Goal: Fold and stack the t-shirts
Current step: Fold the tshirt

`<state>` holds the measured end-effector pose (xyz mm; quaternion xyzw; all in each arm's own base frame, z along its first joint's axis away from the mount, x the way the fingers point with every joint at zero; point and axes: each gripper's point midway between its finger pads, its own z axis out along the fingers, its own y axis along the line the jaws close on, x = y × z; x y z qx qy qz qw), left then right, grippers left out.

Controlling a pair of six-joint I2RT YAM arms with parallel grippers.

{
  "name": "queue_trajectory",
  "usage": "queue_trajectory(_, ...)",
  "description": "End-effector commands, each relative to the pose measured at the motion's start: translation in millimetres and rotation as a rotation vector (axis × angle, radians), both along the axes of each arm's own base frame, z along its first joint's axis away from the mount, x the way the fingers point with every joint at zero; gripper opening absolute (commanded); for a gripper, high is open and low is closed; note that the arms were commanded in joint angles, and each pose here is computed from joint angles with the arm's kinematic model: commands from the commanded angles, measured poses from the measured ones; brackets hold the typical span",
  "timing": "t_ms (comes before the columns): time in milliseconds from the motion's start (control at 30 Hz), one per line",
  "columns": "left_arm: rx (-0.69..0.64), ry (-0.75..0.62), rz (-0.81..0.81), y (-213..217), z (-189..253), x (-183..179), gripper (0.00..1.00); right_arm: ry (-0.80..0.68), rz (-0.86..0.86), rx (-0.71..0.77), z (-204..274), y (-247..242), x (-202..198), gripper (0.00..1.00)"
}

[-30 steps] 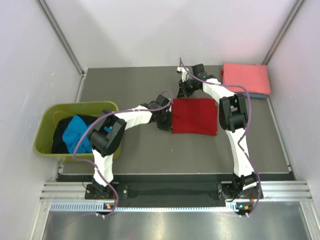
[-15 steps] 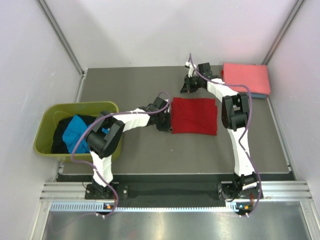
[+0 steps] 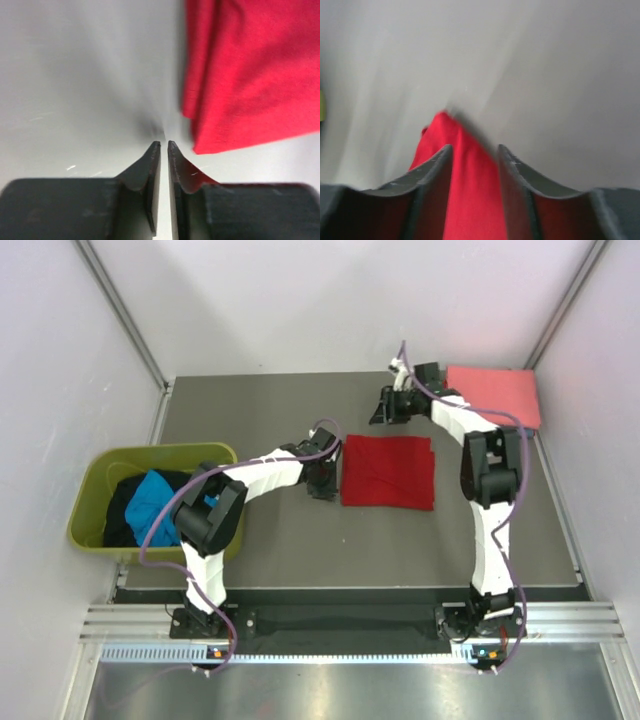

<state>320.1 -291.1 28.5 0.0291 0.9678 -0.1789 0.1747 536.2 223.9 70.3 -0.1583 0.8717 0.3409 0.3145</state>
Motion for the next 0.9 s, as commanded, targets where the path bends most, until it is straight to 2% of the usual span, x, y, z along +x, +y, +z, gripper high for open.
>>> queue_trajectory(0,0.149,-0.091,0.054,27.7,31.0,20.6,0.17,-0.089,-0.101,0.012,87.0,-51.1,-3.9,0.43)
queue_trajectory(33,0.153,-0.103,0.053,28.1,37.0,22.7,0.22,-0.061,-0.11,-0.006,83.2,-59.3,-17.9,0.47)
queue_trajectory(100,0.112,-0.111,0.035,20.2,51.3,23.7,0.24,-0.02,-0.12,-0.053,72.5,-73.3,-34.0,0.58)
queue_trajectory(167,0.043,-0.127,0.012,7.8,67.8,21.2,0.25,0.03,-0.122,-0.104,61.8,-81.9,-58.0,0.6)
queue_trajectory(233,-0.092,-0.139,-0.06,-20.9,85.2,13.0,0.25,0.061,-0.168,-0.185,51.9,-97.9,-71.1,0.61)
queue_trajectory(333,-0.186,-0.113,-0.133,-48.0,85.6,-0.1,0.24,0.093,-0.245,-0.232,42.8,-123.3,-79.2,0.6)
queue_trajectory(533,-0.176,-0.05,-0.165,-59.2,50.4,-10.2,0.22,0.149,-0.29,-0.279,22.4,-147.3,-80.9,0.53)
queue_trajectory(767,-0.126,-0.032,-0.142,-53.2,18.5,-8.9,0.22,0.172,-0.294,-0.317,4.5,-156.7,-77.5,0.54)
queue_trajectory(867,-0.088,-0.018,-0.131,-47.9,4.3,-7.8,0.22,0.172,-0.278,-0.3,-2.1,-153.7,-72.9,0.5)
